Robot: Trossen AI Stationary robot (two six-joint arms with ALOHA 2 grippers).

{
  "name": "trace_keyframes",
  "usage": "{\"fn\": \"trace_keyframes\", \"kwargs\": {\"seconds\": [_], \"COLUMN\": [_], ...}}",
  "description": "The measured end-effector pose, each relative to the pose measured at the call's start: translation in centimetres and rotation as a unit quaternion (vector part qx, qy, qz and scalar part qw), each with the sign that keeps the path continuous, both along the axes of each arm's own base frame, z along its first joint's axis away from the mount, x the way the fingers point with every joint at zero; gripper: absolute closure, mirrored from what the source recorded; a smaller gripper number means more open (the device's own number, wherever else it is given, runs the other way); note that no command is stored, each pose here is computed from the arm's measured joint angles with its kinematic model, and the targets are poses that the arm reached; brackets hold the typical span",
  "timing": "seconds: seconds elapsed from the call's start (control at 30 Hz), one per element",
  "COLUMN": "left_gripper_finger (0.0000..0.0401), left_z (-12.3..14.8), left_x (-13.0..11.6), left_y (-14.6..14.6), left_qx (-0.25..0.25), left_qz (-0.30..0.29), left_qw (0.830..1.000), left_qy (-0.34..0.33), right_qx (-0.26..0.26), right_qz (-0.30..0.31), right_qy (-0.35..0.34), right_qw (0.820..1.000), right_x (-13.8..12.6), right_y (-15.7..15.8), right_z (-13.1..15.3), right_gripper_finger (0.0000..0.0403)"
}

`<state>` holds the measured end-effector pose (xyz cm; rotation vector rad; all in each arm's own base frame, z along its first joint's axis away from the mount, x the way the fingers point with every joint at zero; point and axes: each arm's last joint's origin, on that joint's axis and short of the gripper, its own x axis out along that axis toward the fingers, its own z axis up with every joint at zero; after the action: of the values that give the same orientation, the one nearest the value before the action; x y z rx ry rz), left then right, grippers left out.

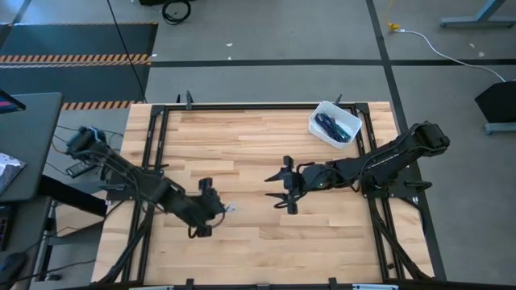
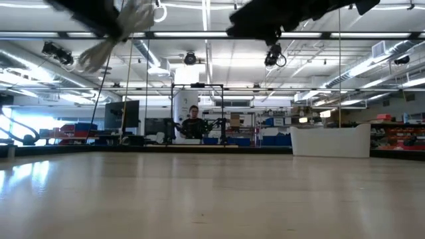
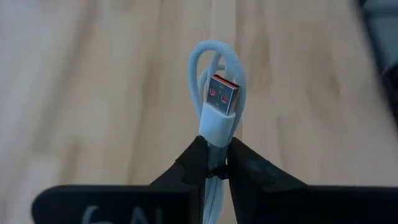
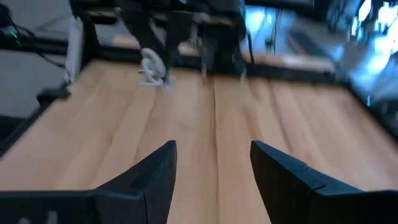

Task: Pick and place USB-C Cables
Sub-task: Put the white charger cable into the white bin

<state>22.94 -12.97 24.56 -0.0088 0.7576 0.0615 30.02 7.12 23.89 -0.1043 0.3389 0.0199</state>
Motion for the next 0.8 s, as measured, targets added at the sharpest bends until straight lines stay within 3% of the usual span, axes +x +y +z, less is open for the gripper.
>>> {"fn": "trace_keyframes", "kwargs": {"seconds": [0.17, 0.33, 0.63, 0.8], "left_gripper_finger": [0.0353, 0.0353, 0.0353, 0.0353], "left_z": [2.9, 3.2, 4.8, 4.8], "left_x": [0.7, 1.3, 3.0, 3.4], "left_y": [1.8, 3.3, 4.7, 5.4], "left_qx": [0.024, 0.048, 0.041, 0.028], "left_qz": [-0.019, -0.008, -0.029, -0.038], "left_qw": [0.995, 0.994, 0.981, 0.980], "left_qy": [-0.097, -0.103, -0.186, -0.191], "right_qx": [-0.023, -0.036, -0.032, -0.043], "right_qz": [0.028, 0.048, 0.054, 0.054], "right_qy": [-0.081, -0.143, -0.171, -0.191], "right_qw": [0.996, 0.988, 0.983, 0.979], "right_x": [0.4, 0.5, 1.1, 1.9], "right_y": [0.2, 0.3, 0.4, 0.6], "right_z": [1.5, 2.8, 2.7, 2.2], "right_gripper_finger": [0.0195, 0.0195, 0.0197, 0.0197]}}
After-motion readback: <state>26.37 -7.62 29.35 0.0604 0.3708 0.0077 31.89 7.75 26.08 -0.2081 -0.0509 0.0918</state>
